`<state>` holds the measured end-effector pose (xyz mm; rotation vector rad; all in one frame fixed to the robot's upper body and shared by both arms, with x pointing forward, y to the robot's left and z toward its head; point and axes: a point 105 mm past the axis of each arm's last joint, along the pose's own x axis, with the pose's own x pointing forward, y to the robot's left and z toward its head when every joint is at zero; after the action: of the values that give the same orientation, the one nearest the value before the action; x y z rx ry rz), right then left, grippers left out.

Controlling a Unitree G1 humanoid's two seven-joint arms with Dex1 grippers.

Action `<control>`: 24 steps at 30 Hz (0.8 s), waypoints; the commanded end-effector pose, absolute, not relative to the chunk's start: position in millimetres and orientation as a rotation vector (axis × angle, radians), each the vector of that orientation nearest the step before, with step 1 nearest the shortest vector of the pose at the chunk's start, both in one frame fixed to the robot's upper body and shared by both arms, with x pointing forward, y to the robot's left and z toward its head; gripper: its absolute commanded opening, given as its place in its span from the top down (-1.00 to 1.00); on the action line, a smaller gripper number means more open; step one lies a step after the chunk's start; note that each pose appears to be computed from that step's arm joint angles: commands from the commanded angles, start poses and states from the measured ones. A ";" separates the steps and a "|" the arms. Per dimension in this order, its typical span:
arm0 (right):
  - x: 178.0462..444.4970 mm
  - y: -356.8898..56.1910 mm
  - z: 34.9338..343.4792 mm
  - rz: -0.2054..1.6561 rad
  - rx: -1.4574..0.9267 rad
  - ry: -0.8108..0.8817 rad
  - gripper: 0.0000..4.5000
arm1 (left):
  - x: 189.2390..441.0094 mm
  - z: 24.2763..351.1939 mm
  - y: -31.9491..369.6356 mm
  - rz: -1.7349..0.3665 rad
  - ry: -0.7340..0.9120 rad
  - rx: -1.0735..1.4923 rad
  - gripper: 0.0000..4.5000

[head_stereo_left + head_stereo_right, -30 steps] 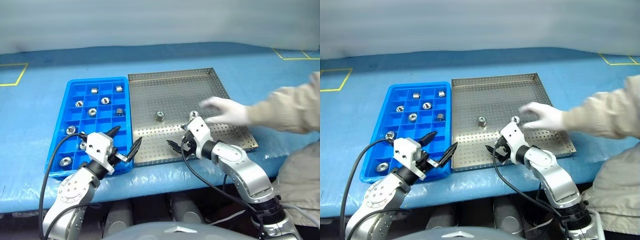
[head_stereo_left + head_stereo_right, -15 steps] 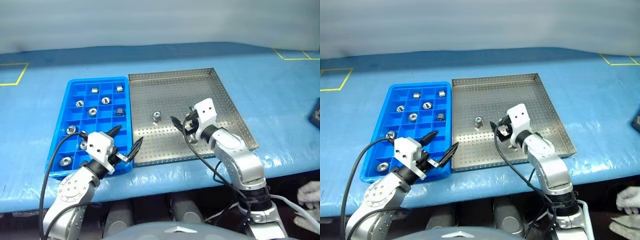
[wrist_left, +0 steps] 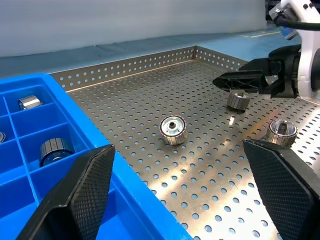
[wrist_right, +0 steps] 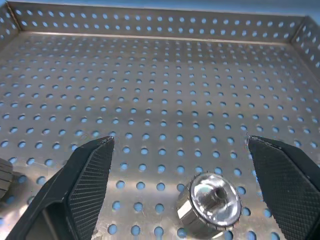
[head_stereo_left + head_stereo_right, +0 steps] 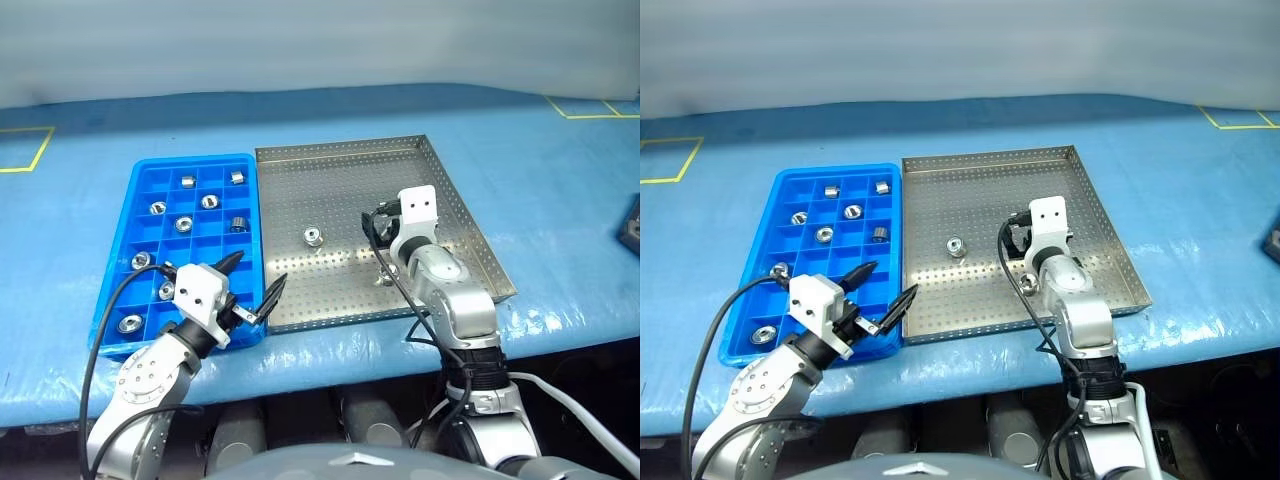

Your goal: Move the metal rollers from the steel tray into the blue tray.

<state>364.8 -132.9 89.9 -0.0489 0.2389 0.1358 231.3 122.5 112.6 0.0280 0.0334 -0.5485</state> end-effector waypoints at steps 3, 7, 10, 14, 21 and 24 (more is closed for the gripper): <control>371.9 -142.7 93.4 0.059 -0.027 0.227 -1.00 | 228.6 119.9 118.7 -0.554 0.001 0.022 -0.98; 372.7 -152.0 86.0 0.001 -0.007 0.261 -1.00 | 227.7 119.6 118.7 -0.549 0.001 0.020 -0.98; 372.6 -155.5 81.5 -0.015 0.000 0.283 -0.76 | 227.3 119.6 118.6 -0.547 0.000 0.018 -1.00; 370.8 -154.0 78.6 0.000 0.007 0.295 -0.18 | 227.2 119.4 118.7 -0.546 -0.001 0.017 -1.00; 369.1 -145.6 78.2 0.043 0.015 0.307 0.61 | 227.6 119.6 119.4 -0.541 -0.005 0.019 -1.00; 370.1 -133.6 88.1 0.095 0.014 0.278 0.61 | 228.2 121.1 122.0 -0.521 -0.016 0.017 -1.00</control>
<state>369.3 -144.1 75.5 0.0053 0.3146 0.0509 229.0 122.7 108.8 0.0170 0.0439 -0.5286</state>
